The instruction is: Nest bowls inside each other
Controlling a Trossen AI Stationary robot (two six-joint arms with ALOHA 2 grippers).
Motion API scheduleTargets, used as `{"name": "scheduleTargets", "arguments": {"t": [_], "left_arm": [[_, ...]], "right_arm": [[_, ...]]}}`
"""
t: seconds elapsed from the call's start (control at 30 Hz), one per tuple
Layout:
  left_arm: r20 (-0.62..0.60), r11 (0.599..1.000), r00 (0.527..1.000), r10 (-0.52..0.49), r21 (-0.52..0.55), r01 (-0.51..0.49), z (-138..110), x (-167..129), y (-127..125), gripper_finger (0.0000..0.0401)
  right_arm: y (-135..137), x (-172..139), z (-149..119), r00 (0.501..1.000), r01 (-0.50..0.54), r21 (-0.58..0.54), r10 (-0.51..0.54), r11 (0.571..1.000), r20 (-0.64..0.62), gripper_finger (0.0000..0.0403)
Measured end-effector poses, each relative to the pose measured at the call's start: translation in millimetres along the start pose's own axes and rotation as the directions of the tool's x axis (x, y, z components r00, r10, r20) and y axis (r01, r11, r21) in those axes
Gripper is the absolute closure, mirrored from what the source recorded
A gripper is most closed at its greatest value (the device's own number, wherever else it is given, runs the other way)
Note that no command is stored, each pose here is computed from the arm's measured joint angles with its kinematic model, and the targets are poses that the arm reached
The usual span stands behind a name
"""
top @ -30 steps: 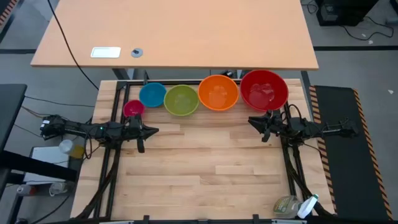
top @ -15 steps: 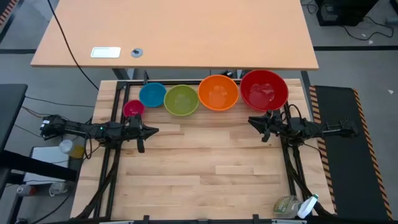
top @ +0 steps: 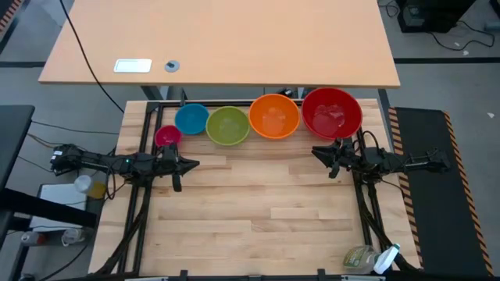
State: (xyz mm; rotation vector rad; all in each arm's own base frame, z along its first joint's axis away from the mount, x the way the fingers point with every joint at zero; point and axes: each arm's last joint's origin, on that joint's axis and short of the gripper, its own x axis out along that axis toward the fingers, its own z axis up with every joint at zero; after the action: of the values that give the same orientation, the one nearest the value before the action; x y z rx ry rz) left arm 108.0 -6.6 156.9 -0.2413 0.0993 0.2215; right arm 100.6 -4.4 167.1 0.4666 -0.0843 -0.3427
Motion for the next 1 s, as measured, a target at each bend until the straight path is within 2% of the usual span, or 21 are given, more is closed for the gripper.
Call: {"name": "scheduleTargets", "arguments": {"t": [0.4, 0.6, 0.7, 0.8, 0.9, 1.0], "left_arm": [[0.009, 1.0, 1.0, -0.003, -0.004, 0.003, 1, 0, 0, 0.0396], [0.153, 0.998, 0.988, -0.036, -0.041, 0.042, 15, -1, -4, 0.0396], [0.226, 0.999, 0.974, -0.01, -0.041, 0.019, 22, -2, -4, 0.0396], [0.29, 0.986, 0.957, 0.024, -0.162, 0.025, 29, -4, -3, 0.0396], [0.344, 0.951, 0.936, 0.069, -0.307, 0.043, 34, -5, -1, 0.0396], [0.372, 0.921, 0.924, 0.09, -0.383, 0.064, 37, -6, 1, 0.0396]], "right_arm": [[0, 0, 0, 1.0, 0.0, 0.0, 0.0, 1.0, 0.0, 0.0296], [0, 0, 0, 1.0, 0.0, 0.0, 0.0, 1.0, 0.0, 0.0296], [0, 0, 0, 1.0, 0.0, 0.0, 0.0, 1.0, -0.001, 0.0296], [0, 0, 0, 1.0, -0.001, 0.0, 0.001, 1.0, 0.0, 0.0296], [0, 0, 0, 1.0, 0.0, 0.0, 0.0, 1.0, -0.001, 0.0296], [0, 0, 0, 1.0, 0.0, 0.0, 0.0, 1.0, -0.001, 0.0296]]}}
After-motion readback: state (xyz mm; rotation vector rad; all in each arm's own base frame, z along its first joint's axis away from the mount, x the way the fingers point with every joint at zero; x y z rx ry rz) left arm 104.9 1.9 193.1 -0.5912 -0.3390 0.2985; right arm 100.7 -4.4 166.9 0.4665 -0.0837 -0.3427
